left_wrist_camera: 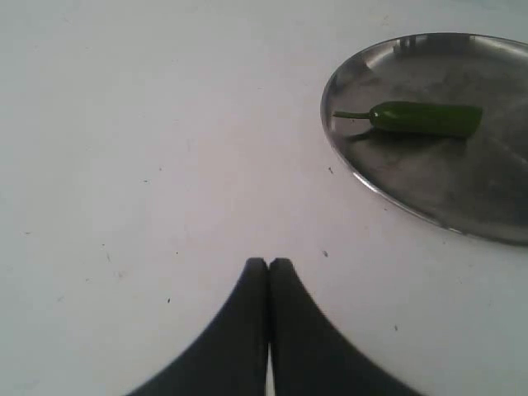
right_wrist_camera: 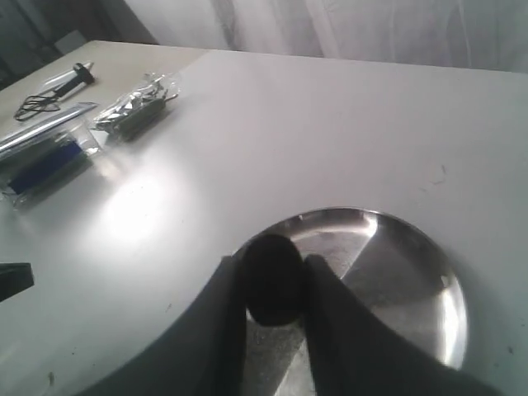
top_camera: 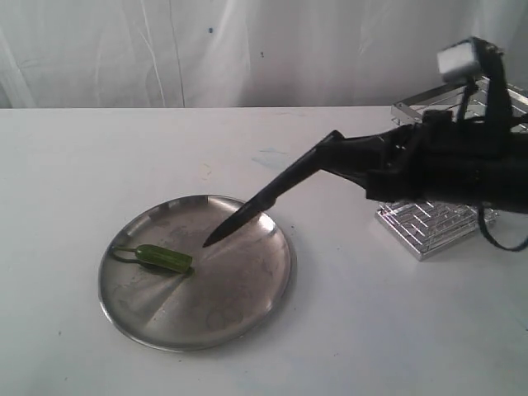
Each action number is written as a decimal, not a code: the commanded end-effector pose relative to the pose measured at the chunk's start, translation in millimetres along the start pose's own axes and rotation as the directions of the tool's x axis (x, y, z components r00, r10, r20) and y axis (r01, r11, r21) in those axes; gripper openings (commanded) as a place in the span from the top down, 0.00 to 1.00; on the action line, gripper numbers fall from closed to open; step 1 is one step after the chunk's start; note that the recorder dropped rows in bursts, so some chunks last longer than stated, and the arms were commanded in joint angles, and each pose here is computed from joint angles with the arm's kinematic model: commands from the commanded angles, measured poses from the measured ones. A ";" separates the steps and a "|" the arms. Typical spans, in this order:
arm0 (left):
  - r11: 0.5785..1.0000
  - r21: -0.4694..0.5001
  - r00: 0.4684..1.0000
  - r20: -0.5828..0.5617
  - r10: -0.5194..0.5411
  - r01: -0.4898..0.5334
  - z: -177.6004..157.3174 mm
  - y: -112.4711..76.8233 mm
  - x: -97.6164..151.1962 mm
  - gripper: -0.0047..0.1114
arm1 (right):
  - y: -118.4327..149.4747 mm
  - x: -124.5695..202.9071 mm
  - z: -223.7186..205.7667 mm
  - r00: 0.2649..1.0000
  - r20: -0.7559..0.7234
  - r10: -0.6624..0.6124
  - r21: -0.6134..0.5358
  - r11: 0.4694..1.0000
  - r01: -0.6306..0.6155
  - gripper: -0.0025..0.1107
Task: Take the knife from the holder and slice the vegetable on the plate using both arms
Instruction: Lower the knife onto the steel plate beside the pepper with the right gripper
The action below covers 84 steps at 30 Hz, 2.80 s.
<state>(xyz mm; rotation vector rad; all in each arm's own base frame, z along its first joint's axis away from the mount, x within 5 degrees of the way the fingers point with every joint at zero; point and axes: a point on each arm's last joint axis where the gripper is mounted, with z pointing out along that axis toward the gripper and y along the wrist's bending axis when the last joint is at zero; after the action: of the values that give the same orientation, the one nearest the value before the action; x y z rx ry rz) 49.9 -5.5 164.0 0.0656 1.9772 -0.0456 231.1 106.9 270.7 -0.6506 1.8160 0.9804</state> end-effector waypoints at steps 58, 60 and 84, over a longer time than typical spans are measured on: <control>1.000 0.007 1.000 -0.003 0.000 0.000 0.5 -0.4 1.7 0.96 | -9.7 62.6 21.4 0.660 -0.003 0.751 0.339 0.622 -0.706 0.98; 1.000 0.007 1.000 -0.003 0.000 0.000 0.5 -0.4 1.7 0.96 | -13.1 60.5 27.9 0.667 -0.022 0.745 0.329 0.635 -0.699 0.98; 1.000 0.007 1.000 -0.003 0.000 0.000 0.5 -0.4 1.7 0.96 | -71.1 111.4 96.2 0.689 -0.271 0.672 0.361 0.734 -0.575 0.98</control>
<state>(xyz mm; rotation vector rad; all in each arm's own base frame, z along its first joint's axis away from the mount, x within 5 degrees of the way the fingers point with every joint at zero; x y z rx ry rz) 49.9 -5.5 164.0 0.0656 1.9772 -0.0456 285.8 153.0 139.0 0.1035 2.5194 1.2294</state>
